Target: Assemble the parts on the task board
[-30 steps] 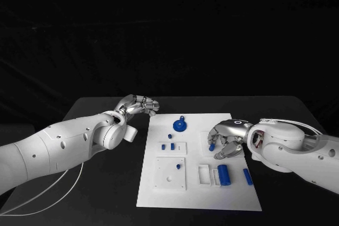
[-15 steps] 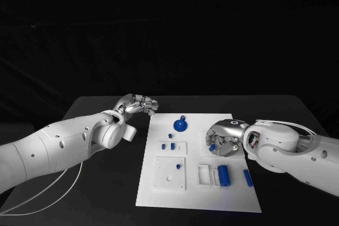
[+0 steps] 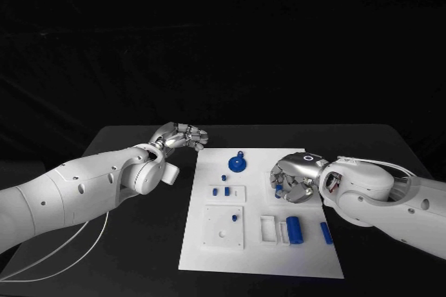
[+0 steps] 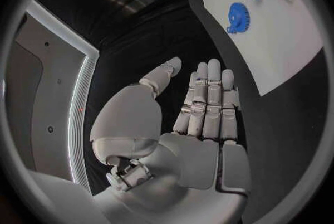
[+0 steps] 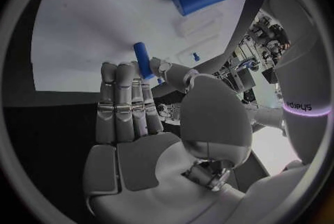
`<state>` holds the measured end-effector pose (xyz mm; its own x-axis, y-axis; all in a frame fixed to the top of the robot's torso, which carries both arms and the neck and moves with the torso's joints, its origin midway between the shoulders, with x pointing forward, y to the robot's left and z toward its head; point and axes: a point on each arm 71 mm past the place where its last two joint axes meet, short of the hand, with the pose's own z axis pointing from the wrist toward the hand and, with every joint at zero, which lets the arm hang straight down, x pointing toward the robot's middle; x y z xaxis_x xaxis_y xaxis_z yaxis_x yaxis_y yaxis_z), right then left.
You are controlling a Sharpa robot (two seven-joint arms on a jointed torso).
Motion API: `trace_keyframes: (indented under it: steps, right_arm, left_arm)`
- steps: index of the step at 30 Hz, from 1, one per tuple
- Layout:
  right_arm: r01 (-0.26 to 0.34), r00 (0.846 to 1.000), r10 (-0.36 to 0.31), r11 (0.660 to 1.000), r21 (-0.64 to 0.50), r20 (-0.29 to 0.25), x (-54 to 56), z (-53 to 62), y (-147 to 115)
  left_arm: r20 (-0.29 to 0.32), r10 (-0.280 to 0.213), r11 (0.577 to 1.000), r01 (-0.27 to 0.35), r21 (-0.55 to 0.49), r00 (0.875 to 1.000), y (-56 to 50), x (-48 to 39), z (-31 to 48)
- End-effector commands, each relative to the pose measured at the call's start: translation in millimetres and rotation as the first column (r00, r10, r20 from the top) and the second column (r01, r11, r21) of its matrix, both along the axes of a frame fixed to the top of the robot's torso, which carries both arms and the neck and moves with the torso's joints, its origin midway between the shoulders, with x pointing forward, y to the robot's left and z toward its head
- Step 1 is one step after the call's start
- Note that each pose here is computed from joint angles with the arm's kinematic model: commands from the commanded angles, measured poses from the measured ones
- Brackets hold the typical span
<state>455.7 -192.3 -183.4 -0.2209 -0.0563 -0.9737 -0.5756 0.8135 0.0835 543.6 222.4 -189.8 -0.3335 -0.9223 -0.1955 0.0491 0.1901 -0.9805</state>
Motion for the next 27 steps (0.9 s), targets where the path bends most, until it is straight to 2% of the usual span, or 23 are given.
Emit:
trace_keyframes:
  steps: [1,7,11,17,23,27]
  right_arm:
    - [-0.018,0.998,0.016,1.000,0.023,0.053,-1.5,3.3,3.4]
    - [-0.026,0.998,0.023,0.999,0.046,0.064,-3.3,6.0,4.9]
    - [-0.047,0.995,0.037,0.992,0.113,0.089,-5.9,14.2,10.6]
    - [-0.085,0.994,0.069,0.976,0.201,0.085,-10.6,19.8,23.8]
    - [-0.141,0.990,0.129,0.960,0.243,0.064,-16.7,20.3,49.1]
    - [-0.182,0.983,0.176,0.947,0.266,0.047,-24.1,14.2,68.9]
  left_arm:
    - [0.000,-0.012,1.000,0.012,-0.009,1.000,-1.7,-0.2,0.5]
    - [0.001,-0.011,1.000,0.011,-0.009,1.000,-1.2,0.2,0.4]
    - [0.001,-0.010,1.000,0.010,-0.009,1.000,-1.4,0.3,0.3]
    - [0.002,-0.011,1.000,0.011,-0.009,1.000,-2.3,0.3,0.2]
    - [0.003,-0.012,1.000,0.012,-0.010,1.000,-2.7,0.2,0.3]
    - [0.003,-0.013,1.000,0.013,-0.010,1.000,-3.2,0.2,0.3]
